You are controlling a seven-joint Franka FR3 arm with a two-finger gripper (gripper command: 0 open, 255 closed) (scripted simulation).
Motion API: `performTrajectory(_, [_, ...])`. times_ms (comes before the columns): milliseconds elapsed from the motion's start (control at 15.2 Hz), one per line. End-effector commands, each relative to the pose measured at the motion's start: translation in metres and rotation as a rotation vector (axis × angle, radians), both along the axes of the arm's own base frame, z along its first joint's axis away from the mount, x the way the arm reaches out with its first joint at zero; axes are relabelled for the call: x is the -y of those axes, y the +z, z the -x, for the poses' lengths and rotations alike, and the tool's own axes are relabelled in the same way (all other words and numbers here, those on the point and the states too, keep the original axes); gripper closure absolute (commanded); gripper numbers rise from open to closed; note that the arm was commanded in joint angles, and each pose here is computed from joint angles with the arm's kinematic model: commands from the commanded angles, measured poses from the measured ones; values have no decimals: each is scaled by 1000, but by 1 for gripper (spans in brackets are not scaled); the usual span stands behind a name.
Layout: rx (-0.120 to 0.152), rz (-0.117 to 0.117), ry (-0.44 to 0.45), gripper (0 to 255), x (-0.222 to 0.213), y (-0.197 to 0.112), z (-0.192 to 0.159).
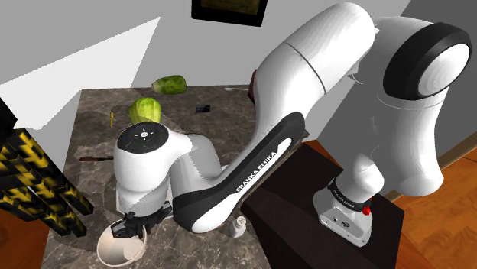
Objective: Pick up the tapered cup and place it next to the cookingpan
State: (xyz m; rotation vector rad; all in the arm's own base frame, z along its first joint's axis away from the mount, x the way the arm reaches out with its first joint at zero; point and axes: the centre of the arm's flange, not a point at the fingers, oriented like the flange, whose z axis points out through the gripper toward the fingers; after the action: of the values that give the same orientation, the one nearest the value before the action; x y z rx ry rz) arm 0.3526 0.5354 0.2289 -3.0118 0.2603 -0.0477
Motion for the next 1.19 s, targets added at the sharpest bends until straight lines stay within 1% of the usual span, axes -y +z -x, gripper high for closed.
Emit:
performTrajectory(0, [0,-1,0,255,0,-11,0])
performTrajectory(66, [0,-1,0,255,0,-16,0])
performTrajectory(594, [0,-1,0,255,0,-16,0])
performTrajectory(660, [0,-1,0,0,0,-16,0])
performTrajectory(990, [0,-1,0,0,0,-16,0])
performTrajectory(1122, [0,-1,0,0,3,10,1])
